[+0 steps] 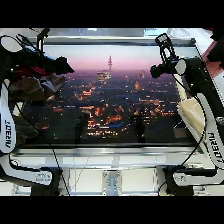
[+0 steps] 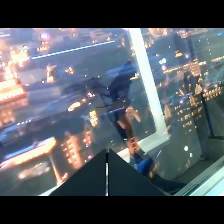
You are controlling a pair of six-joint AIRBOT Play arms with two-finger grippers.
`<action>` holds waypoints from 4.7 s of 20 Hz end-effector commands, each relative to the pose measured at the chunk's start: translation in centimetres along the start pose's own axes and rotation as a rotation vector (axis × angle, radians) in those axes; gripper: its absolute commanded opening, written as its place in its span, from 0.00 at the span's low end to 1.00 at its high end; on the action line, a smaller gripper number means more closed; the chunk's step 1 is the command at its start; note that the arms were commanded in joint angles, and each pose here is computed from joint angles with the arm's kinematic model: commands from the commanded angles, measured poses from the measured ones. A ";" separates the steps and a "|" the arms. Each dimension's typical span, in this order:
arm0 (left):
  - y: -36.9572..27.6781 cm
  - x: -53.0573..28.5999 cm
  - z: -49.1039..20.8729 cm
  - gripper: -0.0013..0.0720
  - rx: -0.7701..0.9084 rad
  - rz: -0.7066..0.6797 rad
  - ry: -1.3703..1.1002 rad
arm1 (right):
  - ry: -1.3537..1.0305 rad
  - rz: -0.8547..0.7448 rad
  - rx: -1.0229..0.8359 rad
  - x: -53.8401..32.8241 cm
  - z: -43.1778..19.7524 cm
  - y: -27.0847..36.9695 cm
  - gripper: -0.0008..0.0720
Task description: Fold the shirts.
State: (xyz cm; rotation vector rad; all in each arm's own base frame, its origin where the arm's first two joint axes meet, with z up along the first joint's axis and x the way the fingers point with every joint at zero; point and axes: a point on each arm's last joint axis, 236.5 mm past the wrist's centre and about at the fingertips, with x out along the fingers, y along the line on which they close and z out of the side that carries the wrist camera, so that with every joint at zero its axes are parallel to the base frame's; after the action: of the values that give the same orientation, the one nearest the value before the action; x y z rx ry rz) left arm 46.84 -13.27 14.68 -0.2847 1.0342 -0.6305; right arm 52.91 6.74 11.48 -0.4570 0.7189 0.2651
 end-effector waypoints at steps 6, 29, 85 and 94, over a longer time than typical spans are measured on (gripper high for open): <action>2.5 -0.3 3.0 0.04 0.042 0.108 -0.124 | -0.001 0.001 0.000 0.0 0.0 0.1 0.81; 37.1 -4.2 -4.8 0.88 -0.462 0.997 -0.104 | -0.141 0.039 0.096 -0.3 3.4 0.8 0.81; 8.4 12.1 -3.4 0.97 0.276 0.634 0.308 | 0.570 0.028 0.210 -1.8 -14.7 3.0 0.68; 5.5 18.4 -7.8 0.97 0.304 0.205 0.432 | 0.587 0.123 0.325 -1.9 -14.8 6.1 0.68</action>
State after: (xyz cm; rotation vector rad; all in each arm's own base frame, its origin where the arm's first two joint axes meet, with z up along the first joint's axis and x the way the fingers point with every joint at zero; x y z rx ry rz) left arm 49.39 -17.81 -3.97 0.2821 1.3232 -0.5562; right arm 41.11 3.86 1.24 -0.2203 1.3306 0.1136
